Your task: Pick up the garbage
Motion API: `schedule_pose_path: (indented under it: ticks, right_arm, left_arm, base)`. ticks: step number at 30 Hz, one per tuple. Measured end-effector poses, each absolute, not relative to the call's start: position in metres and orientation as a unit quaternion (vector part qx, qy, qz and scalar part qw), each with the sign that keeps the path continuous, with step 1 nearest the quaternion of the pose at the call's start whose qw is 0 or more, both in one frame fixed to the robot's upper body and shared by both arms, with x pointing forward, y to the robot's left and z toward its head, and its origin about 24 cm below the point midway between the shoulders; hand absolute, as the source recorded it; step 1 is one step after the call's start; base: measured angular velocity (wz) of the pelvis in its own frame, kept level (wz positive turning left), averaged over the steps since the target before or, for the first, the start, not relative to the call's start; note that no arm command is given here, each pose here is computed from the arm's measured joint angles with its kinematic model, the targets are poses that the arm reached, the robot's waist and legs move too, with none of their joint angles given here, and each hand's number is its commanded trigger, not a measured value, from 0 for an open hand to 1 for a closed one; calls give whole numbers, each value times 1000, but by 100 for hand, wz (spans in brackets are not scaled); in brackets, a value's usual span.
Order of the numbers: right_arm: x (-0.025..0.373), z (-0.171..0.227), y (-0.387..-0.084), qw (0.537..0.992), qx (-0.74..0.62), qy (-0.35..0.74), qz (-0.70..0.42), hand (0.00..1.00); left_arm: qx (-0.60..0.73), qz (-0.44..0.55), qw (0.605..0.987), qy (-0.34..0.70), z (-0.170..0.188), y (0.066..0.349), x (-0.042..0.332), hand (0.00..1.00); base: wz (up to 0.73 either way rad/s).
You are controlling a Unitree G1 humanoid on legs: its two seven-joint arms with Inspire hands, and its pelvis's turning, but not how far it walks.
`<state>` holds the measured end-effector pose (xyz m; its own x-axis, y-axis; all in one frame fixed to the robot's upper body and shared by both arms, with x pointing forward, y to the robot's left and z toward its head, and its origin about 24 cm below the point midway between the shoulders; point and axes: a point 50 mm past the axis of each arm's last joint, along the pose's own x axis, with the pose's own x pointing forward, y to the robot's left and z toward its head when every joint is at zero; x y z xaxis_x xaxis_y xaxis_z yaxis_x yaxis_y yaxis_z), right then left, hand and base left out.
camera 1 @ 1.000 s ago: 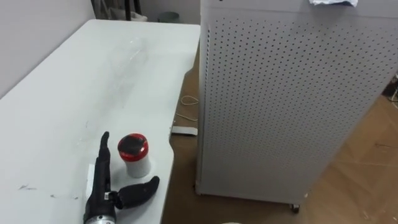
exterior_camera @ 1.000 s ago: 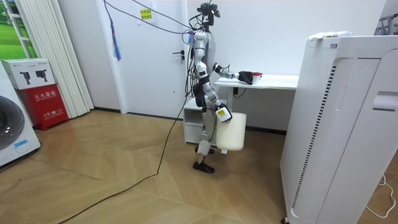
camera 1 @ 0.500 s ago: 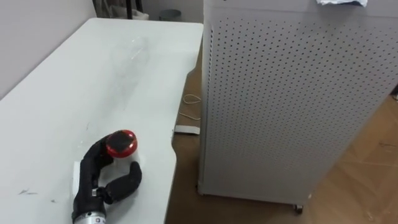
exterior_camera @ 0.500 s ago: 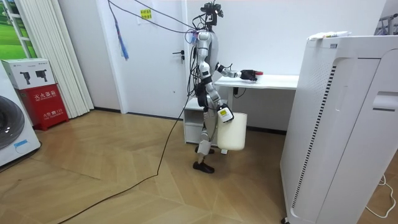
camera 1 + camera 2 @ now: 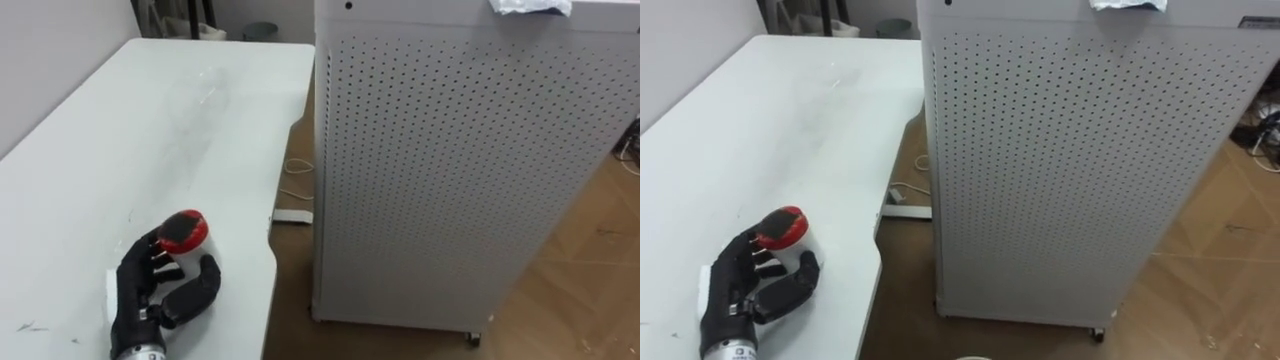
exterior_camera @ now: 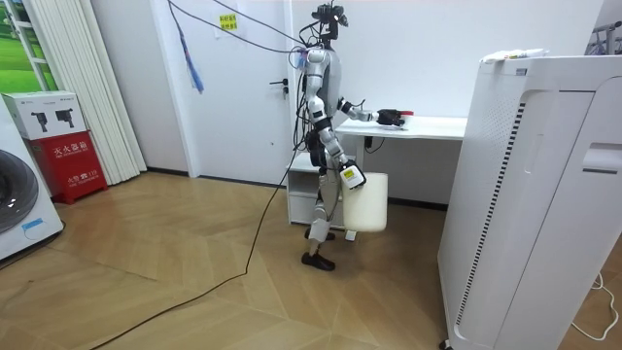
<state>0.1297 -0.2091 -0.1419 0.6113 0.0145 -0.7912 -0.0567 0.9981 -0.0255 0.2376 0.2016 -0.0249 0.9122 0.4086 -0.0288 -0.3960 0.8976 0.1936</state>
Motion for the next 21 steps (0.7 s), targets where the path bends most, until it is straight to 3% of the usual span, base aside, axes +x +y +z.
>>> schedule_pose_path:
  ticks: [10, 18, 21]
  right_arm:
    - [128, -143, -208, 896, -21, 443, 15, 100]
    - [139, -140, -206, 902, -22, 431, 19, 100]
    - [145, -137, -207, 906, -22, 423, 12, 100]
  left_arm:
    - [62, 163, 984, 37, -20, 187, 244, 100]
    - [26, -53, 998, 2, 2, 112, 243, 100]
    - [23, -106, 994, 3, 2, 99, 239, 100]
  base:
    - [1]
    - [-9]
    - [-4]
